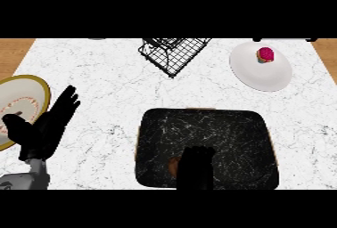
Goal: Pick the sweet potato from the tray and place it in the tiered basket
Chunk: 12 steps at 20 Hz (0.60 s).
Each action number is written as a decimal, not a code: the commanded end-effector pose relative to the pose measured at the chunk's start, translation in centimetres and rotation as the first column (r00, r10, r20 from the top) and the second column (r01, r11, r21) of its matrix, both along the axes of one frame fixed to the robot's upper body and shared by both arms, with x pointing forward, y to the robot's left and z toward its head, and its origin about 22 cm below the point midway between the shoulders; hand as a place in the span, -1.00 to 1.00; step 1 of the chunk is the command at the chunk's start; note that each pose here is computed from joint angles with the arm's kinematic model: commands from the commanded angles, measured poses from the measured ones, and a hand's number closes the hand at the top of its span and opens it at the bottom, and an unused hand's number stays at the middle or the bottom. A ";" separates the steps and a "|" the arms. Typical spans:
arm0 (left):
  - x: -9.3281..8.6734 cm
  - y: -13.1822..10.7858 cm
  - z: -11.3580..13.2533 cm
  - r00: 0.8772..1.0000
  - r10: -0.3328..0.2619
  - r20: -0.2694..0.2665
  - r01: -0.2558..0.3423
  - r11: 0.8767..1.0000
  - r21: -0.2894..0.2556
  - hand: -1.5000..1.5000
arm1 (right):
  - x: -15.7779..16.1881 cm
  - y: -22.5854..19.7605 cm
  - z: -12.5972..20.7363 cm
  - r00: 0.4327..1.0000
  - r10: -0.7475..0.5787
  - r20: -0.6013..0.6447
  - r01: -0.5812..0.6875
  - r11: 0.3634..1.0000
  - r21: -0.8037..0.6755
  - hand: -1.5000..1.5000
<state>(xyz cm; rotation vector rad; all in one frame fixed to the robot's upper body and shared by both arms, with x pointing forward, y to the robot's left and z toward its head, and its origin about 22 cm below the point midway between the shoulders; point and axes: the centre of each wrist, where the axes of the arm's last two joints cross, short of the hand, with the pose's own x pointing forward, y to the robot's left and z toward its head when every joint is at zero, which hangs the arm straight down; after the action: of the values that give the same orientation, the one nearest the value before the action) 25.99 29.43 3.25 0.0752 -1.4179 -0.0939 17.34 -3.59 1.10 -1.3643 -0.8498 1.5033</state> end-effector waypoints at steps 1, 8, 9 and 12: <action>0.4 -0.3 -0.3 1.000 0.011 -0.002 -0.011 1.000 0.019 0.00 | -1.5 -1.3 -0.5 0.996 -0.049 -0.075 0.040 0.993 -0.112 1.00; 1.3 0.8 0.0 1.000 0.018 -0.009 -0.018 1.000 -0.005 0.00 | -0.3 0.2 -2.4 0.998 0.041 -0.037 -0.047 0.979 -0.201 1.00; -0.2 -0.6 0.5 1.000 -0.004 -0.006 0.004 1.000 -0.010 0.00 | 1.6 -0.6 -3.1 0.999 0.034 -0.020 -0.037 0.975 -0.217 1.00; -0.7 0.3 1.6 1.000 0.012 0.015 -0.012 1.000 0.001 0.00 | 5.4 -7.7 0.4 0.971 -0.235 -0.035 0.237 0.969 0.072 1.00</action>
<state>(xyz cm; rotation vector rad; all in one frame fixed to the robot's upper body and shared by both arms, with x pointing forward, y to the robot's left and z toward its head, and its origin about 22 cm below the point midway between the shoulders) 25.70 29.49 3.92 0.0823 -1.4184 -0.0927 18.49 -6.48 -0.30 -1.3114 -0.7332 1.5522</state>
